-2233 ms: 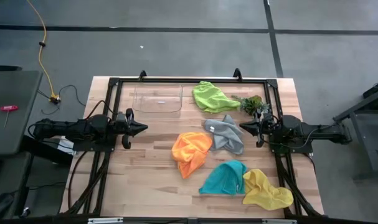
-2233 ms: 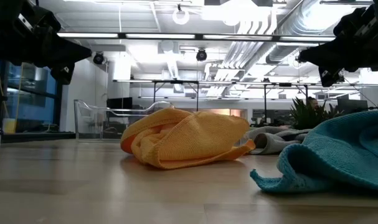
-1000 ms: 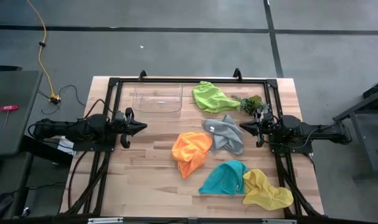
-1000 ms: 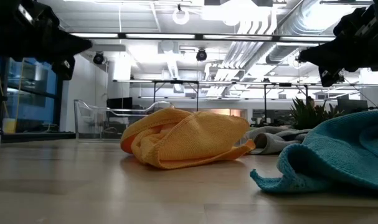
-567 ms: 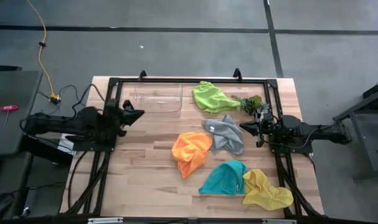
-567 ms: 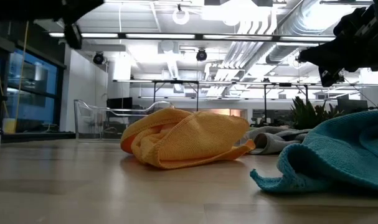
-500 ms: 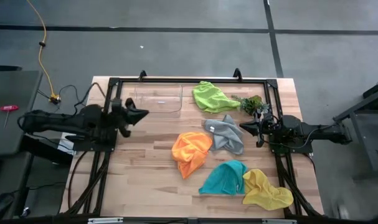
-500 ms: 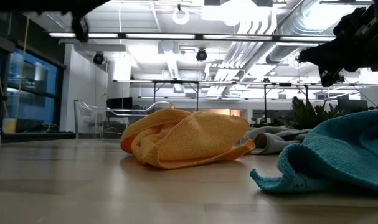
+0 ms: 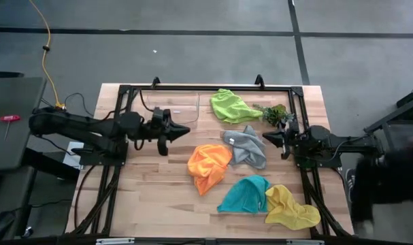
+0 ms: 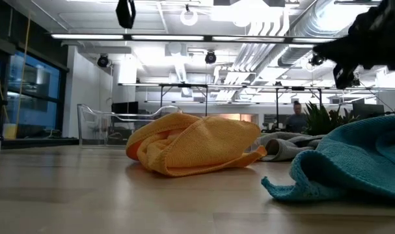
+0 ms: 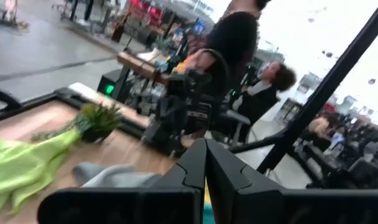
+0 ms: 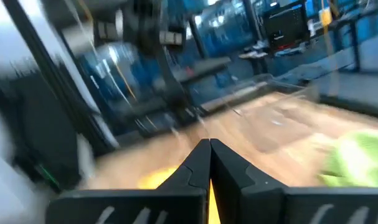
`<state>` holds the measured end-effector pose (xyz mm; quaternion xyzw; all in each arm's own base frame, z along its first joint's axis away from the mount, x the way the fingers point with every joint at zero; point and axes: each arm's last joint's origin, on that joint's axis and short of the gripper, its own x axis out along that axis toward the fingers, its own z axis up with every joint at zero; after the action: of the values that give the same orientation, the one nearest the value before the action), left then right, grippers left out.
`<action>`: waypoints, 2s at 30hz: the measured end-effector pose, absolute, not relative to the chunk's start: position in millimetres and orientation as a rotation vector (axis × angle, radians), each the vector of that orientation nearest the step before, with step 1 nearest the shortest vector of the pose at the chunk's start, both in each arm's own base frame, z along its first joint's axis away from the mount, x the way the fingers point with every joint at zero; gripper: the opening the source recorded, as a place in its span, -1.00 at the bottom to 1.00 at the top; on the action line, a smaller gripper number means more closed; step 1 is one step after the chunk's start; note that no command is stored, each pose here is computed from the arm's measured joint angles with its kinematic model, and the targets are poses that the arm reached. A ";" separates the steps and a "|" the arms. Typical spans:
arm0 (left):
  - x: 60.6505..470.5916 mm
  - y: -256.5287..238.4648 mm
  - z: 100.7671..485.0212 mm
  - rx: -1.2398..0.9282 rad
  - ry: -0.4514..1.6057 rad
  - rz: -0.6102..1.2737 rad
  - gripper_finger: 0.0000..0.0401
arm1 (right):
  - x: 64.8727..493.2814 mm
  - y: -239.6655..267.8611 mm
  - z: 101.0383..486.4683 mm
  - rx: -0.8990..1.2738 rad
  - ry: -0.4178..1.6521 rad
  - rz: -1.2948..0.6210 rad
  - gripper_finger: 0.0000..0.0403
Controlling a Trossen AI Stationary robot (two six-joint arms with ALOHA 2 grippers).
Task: Fold microfiber towels
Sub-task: Fold the orange towel
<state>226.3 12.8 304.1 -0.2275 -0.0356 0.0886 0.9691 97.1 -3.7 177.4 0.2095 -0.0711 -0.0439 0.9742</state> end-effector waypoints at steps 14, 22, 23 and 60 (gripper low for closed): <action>199.6 2.0 323.8 -0.382 -0.143 0.206 -1.00 | 109.4 -1.4 239.2 0.730 -0.342 0.001 -0.99; 184.7 6.3 319.5 -0.361 -0.045 0.248 -1.00 | 184.3 3.1 241.4 0.741 0.173 -0.059 -0.57; 183.8 6.2 319.2 -0.361 -0.039 0.249 -1.00 | 194.1 3.1 237.7 0.755 0.249 -0.049 -0.48; 180.7 5.9 317.7 -0.359 -0.014 0.241 -1.00 | 361.2 -18.2 142.7 0.798 1.062 0.375 -0.03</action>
<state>180.7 5.9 317.7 -0.1779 -0.0071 0.1195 0.9767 361.2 -18.2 142.7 0.3680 0.4897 0.1732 0.7712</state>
